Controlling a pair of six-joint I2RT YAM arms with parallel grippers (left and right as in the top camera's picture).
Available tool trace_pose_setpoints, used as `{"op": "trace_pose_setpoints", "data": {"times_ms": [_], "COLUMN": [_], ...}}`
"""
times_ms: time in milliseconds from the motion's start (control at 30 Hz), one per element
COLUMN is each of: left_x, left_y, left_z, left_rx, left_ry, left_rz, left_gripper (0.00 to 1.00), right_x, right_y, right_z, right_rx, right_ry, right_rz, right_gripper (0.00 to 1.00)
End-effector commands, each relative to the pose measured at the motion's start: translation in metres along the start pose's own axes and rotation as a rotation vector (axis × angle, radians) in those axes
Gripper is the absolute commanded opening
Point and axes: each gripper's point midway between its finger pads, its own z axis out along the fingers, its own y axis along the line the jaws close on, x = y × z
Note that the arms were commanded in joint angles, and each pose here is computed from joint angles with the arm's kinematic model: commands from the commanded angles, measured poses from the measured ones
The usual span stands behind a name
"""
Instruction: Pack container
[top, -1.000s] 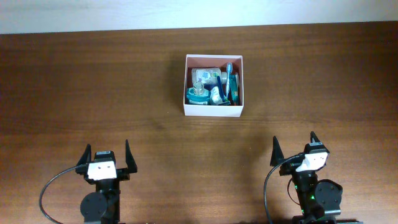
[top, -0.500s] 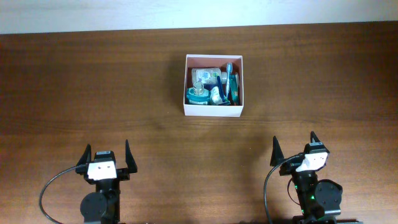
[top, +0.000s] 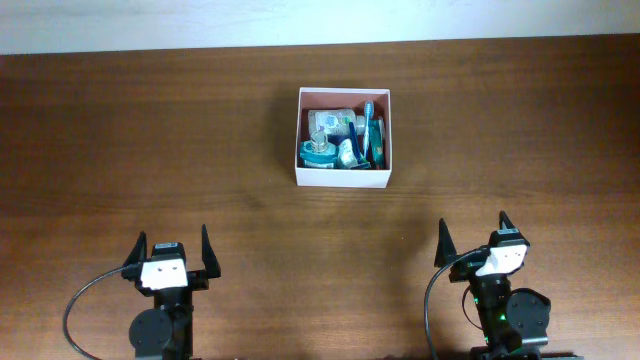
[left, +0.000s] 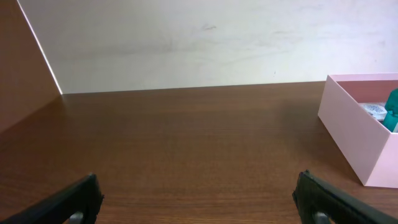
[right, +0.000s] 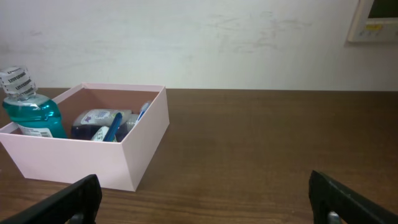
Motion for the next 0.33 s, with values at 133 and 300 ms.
{"op": "trace_pose_setpoints", "data": {"times_ms": [133,300], "left_x": [0.0002,0.0002], "left_y": [-0.0004,-0.0003], "left_z": [-0.0004,-0.0004], "left_rx": [0.0,0.0], "left_ry": [-0.003,-0.003], "left_rz": [0.02,0.02], "left_gripper": [1.0,0.99], "right_x": [0.0014,0.0014], "right_y": [-0.0001,-0.0001], "right_z": [-0.0003,-0.0003], "right_rx": [0.003,0.003], "right_ry": [0.0,0.0], "right_rz": [0.005,0.005], "right_gripper": [0.98,0.98]}}
